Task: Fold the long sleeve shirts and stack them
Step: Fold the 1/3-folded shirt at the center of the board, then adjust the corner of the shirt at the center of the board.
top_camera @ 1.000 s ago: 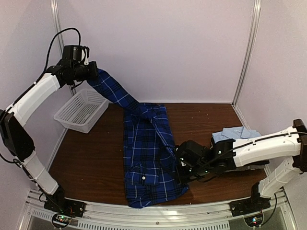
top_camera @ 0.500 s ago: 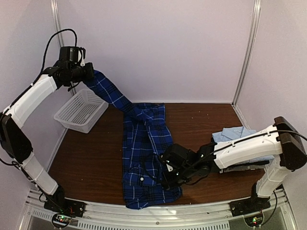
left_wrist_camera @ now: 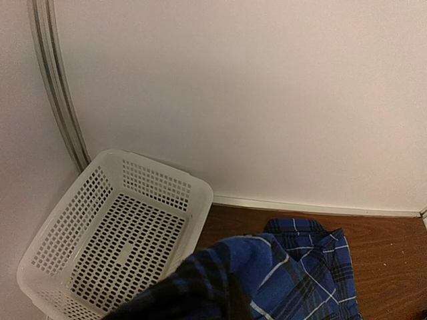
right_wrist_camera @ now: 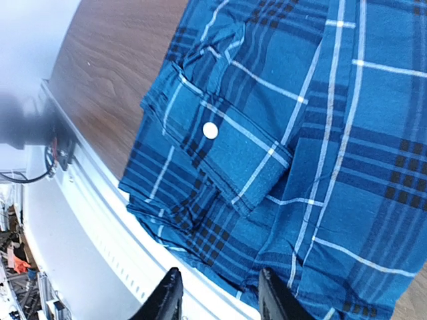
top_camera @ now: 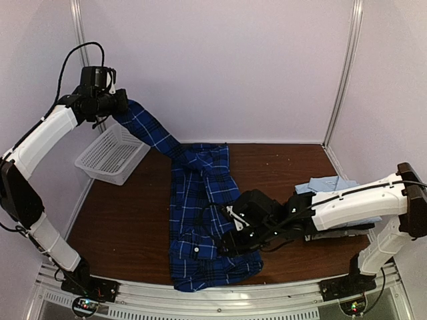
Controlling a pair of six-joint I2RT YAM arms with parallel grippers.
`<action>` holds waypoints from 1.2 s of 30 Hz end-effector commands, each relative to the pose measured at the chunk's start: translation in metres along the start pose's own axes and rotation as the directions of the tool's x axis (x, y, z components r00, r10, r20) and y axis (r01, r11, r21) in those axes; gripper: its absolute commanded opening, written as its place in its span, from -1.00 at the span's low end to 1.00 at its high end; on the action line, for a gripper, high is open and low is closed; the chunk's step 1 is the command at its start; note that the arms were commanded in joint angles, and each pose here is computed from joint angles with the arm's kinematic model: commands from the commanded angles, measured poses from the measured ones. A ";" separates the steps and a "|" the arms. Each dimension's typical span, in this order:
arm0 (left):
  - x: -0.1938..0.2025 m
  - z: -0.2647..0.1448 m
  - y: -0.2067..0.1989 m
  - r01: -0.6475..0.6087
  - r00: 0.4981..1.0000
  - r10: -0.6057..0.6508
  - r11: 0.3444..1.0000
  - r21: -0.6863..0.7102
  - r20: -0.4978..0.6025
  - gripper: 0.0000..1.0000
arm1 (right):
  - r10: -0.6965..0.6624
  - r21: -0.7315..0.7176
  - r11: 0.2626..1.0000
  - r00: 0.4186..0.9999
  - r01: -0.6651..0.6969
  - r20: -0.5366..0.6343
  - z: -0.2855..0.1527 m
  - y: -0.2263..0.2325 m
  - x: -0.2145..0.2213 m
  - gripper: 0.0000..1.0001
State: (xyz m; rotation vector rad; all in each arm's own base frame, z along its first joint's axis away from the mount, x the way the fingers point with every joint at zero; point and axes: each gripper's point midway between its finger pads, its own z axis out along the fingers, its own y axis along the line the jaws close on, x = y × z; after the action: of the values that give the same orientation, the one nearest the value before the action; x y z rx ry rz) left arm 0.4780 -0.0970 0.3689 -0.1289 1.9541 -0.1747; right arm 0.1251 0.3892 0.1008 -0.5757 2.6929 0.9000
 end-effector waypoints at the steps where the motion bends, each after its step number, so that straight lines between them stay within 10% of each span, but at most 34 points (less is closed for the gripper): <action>1: -0.017 -0.006 0.011 -0.001 0.999 0.002 1.000 -0.017 0.046 -1.00 | -0.034 0.065 0.997 0.999 0.032 0.030 -0.016 -0.015 -0.003 -0.14; 24: 0.007 0.017 -0.001 0.015 1.000 -0.014 0.999 0.045 -0.027 -1.00 | -0.156 0.398 0.900 0.984 0.178 -0.088 0.047 -0.037 0.026 -0.09; 36: 0.008 0.020 -0.002 0.018 0.999 -0.016 0.999 0.050 -0.033 -1.00 | -0.169 0.394 0.902 0.984 0.179 -0.059 0.057 -0.030 0.015 -0.69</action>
State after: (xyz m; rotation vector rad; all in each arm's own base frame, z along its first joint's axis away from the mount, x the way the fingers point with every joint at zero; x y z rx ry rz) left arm 0.4881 -0.1022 0.3470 -0.1023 2.0103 -0.2209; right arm 0.1229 0.3912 0.0309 -0.7261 2.7163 0.2929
